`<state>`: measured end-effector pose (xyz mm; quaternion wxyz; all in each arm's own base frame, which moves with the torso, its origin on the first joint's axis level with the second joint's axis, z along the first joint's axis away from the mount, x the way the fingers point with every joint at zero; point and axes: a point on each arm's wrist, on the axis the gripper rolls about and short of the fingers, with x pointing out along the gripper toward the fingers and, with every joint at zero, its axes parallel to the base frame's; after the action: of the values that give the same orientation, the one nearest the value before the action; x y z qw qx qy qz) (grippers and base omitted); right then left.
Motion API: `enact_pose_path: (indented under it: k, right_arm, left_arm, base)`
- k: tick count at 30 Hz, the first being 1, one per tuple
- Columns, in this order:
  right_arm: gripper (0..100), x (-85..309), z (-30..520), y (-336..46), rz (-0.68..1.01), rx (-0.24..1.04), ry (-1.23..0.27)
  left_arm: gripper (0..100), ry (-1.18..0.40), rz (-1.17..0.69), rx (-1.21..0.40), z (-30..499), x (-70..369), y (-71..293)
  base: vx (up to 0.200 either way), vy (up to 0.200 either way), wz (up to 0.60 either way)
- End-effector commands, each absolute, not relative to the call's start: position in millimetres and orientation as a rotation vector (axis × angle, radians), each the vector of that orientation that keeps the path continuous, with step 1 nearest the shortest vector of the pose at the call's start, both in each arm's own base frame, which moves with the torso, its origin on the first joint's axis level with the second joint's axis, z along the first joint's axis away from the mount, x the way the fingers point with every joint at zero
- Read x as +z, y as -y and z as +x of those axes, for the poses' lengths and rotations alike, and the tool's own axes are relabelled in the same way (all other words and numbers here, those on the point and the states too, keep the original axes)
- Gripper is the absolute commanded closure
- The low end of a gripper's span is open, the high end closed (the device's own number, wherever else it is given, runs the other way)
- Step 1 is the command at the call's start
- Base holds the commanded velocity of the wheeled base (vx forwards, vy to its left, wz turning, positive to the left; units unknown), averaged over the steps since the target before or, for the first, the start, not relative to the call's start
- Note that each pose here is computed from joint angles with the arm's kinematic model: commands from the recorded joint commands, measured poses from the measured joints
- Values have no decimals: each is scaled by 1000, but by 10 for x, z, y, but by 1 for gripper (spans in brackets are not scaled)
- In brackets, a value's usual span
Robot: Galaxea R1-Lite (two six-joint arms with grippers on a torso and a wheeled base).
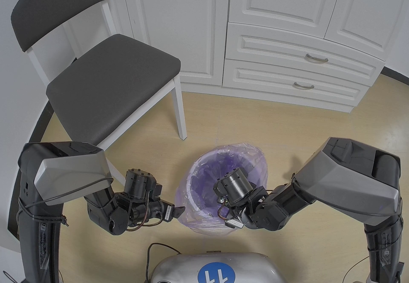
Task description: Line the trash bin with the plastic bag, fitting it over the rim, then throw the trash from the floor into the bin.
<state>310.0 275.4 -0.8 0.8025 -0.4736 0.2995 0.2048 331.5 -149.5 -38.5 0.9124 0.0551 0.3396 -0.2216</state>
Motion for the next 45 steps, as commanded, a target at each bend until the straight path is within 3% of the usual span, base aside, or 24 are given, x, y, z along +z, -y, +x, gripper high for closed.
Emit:
enact_pose_path:
  k: [1, 13, 26, 36, 45]
  right_arm:
    - [0, 48, 3035, -2761, -1014, 448, -632]
    - [0, 112, 2934, -2733, -1023, 460, -631]
    - [0, -171, 2947, -2652, -1047, 458, -704]
    - [0, -422, 3244, -2541, -992, 380, -758]
    - [0, -291, 3472, -2369, -940, 270, -732]
  left_arm:
    - [0, -699, 113, -457, 3314, -383, 1496]
    - [0, -696, 113, -457, 3315, -372, 1497]
    - [0, -696, 113, -455, 3315, -372, 1496]
    - [0, -695, 112, -455, 3322, -373, 1499]
    - [0, -696, 112, -455, 3324, -382, 1500]
  base:
    - [0, 0, 0]
    - [0, 0, 0]
    - [0, 0, 0]
    - [0, 0, 0]
    - [0, 0, 0]
